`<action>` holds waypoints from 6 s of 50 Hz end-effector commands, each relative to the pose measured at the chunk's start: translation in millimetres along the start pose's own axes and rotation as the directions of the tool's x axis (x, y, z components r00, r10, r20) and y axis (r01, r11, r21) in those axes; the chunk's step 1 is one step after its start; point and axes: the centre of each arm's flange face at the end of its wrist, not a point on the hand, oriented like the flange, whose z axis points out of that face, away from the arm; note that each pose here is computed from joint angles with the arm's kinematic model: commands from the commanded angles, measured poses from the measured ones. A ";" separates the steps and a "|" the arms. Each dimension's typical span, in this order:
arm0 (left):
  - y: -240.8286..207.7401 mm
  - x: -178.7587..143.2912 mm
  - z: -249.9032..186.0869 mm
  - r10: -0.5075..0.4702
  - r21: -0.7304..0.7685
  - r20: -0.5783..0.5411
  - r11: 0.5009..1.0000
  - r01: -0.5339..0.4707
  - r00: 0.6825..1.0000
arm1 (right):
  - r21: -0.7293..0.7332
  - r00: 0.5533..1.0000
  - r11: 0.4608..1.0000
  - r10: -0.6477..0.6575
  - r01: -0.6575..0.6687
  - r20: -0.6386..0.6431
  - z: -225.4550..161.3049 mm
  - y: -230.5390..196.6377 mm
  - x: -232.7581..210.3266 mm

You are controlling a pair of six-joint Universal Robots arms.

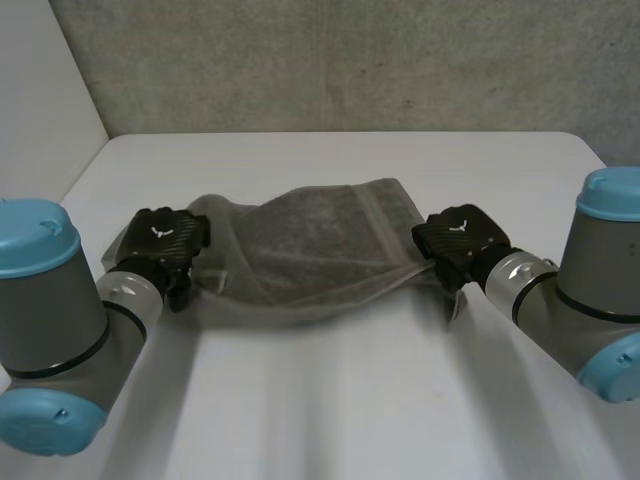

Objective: Fold the towel.

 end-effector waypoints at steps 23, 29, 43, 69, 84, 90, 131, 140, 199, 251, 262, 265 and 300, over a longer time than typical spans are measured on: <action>-12.1 -5.2 4.6 0.018 0.066 -0.246 0.998 -0.002 0.969 | 0.029 0.985 1.000 0.015 -0.010 -0.170 -34.6 3.9 42.5; -13.3 7.0 23.5 0.075 0.074 -0.383 0.996 -0.050 0.921 | 0.030 0.986 1.000 0.014 -0.009 -0.167 -34.4 5.5 40.4; 16.3 11.9 74.2 0.082 -0.176 -0.487 0.966 -0.190 0.869 | -0.002 0.981 1.000 -0.029 0.029 -0.192 -35.3 13.7 49.9; 21.9 22.4 87.6 0.163 -0.154 -0.467 0.953 -0.261 0.869 | -0.007 0.986 1.000 -0.023 0.023 -0.168 -34.8 17.7 46.0; 27.4 26.3 95.8 0.170 -0.151 -0.467 0.952 -0.268 0.868 | -0.010 0.986 1.000 -0.024 0.023 -0.164 -34.3 19.3 44.7; 30.2 27.0 97.0 0.168 -0.157 -0.469 0.950 -0.269 0.867 | -0.007 0.986 1.000 -0.025 0.024 -0.164 -34.0 18.9 44.4; 22.6 22.3 82.5 0.177 -0.171 -0.430 0.947 -0.273 0.885 | -0.007 0.987 1.000 -0.028 0.027 -0.156 -34.0 18.7 41.5; 9.9 18.7 73.6 0.193 -0.130 -0.410 0.955 -0.267 0.892 | -0.009 0.988 1.000 -0.027 0.026 -0.155 -33.9 19.5 41.0; -86.0 -34.0 43.6 0.108 0.141 -0.095 0.986 -0.094 0.990 | 0.170 0.950 0.980 -0.042 0.099 -0.311 -72.5 -76.9 94.0; -231.2 -154.4 62.9 -0.370 0.828 0.019 0.526 0.193 0.929 | 0.431 0.638 0.626 -0.143 0.650 -0.756 -36.3 -225.7 141.9; -126.3 -126.5 96.5 -0.354 0.569 -0.014 0.766 0.298 0.935 | 0.236 0.868 0.873 -0.323 0.428 -0.378 3.0 -125.5 93.2; -93.1 -113.4 98.4 -0.351 0.477 -0.016 0.820 0.316 0.936 | 0.171 0.900 0.907 -0.327 0.384 -0.289 6.4 -96.5 79.9; 3.0 -74.4 79.4 -0.106 0.192 0.039 0.977 0.097 0.994 | -0.163 0.946 0.959 -0.260 0.230 -0.195 27.4 39.6 38.4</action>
